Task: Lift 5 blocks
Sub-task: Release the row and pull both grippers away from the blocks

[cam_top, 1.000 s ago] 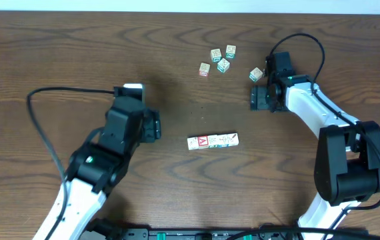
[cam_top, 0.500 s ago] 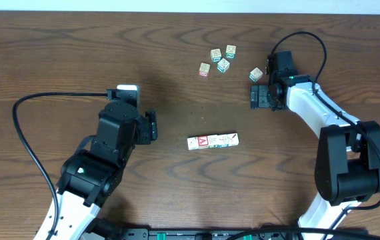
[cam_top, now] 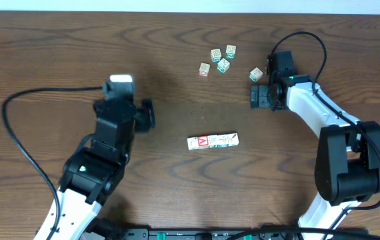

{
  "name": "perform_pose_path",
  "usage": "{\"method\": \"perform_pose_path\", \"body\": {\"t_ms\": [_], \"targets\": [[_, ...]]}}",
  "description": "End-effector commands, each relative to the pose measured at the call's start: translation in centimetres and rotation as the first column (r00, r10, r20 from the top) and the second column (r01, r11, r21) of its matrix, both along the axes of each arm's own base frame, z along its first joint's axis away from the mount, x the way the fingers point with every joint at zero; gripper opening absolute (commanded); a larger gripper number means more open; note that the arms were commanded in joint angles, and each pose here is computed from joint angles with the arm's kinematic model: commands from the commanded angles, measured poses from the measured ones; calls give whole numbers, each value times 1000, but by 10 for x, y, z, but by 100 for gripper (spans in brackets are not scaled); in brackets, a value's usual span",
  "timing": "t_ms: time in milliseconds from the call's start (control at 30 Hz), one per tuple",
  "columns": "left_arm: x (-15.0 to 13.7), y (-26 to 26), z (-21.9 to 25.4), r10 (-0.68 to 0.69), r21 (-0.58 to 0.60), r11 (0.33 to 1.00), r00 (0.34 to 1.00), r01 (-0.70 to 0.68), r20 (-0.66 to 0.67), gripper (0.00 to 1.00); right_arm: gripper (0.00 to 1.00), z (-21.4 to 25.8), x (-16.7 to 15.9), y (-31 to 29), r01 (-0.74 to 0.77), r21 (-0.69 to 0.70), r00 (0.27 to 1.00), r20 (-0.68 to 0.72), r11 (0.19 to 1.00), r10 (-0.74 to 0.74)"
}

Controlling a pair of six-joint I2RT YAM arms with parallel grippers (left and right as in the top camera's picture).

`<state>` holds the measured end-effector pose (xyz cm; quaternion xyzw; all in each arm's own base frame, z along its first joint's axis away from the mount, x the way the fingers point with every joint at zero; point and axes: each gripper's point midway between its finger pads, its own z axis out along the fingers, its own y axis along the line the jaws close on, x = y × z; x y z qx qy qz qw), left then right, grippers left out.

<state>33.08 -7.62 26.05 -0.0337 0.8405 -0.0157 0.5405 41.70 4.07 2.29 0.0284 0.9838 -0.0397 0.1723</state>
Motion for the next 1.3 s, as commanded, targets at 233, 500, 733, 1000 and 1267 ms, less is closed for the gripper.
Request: {"method": "perform_pose_path", "body": {"t_ms": [233,500,733,1000,1267], "targets": [[-3,53,69,168,-95,984,954,-148,250,78,99,2,5,-4,-1,-18,1000,9,1000,1],[-66,90,70,223,-162,972,896,-172,384,79,99,2,5,-4,-1,-18,1000,9,1000,1],[-97,104,34,296,-291,942,823,-168,485,78,99,2,5,-3,-2,-18,1000,9,1000,2],[-96,105,8,312,-326,934,772,-144,553,79,99,2,5,-3,-2,-17,1000,9,1000,2],[-94,107,-31,317,-317,934,788,-163,528,79,99,2,5,-3,-2,-17,1000,10,1000,2]]}}
